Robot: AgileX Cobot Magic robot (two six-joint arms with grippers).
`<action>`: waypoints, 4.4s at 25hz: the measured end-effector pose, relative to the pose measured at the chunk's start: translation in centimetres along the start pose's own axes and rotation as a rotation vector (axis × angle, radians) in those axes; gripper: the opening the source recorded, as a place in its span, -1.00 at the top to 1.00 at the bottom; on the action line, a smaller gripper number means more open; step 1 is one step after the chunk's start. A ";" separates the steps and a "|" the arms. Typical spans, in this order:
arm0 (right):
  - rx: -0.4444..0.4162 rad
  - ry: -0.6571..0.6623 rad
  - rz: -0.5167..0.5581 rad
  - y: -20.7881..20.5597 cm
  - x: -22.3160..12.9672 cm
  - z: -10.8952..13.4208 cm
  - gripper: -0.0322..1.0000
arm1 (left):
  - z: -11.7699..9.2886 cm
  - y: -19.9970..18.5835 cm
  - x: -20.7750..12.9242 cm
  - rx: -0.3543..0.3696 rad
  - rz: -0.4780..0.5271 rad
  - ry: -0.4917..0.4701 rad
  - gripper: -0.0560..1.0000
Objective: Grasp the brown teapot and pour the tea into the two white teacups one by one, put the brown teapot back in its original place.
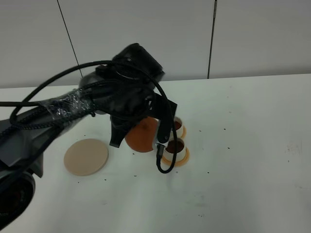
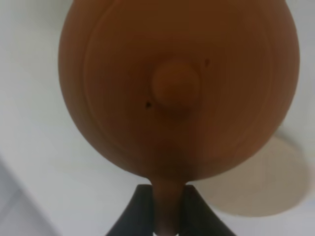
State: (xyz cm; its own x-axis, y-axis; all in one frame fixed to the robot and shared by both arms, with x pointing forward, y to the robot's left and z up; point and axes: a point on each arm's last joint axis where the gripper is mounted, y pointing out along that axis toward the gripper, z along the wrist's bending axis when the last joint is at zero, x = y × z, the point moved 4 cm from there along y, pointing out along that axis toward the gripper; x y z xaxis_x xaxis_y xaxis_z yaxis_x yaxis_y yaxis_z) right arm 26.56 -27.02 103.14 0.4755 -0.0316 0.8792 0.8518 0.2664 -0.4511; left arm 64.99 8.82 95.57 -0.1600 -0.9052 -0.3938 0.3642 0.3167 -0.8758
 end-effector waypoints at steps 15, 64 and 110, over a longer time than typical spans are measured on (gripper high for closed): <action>0.000 0.000 0.000 0.0 0.0 0.0 0.47 | -0.4 3.7 -3.0 -0.155 -0.123 -0.125 0.57; 0.000 0.000 0.000 0.0 0.0 0.0 0.47 | -0.4 7.1 -3.3 -0.214 -0.260 -0.206 0.57; 0.000 0.000 0.000 0.0 0.0 0.0 0.47 | -8.6 7.0 -10.2 -0.319 -0.058 -1.542 0.57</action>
State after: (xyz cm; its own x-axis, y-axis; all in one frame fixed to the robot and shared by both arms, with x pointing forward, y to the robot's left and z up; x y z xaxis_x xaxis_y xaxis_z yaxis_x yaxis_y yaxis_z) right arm 26.56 -27.02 103.14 0.4755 -0.0316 0.8792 0.8518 0.2664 -0.4511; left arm 61.31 22.69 91.04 0.9580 -0.2612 0.1185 0.1582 0.1364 -0.9779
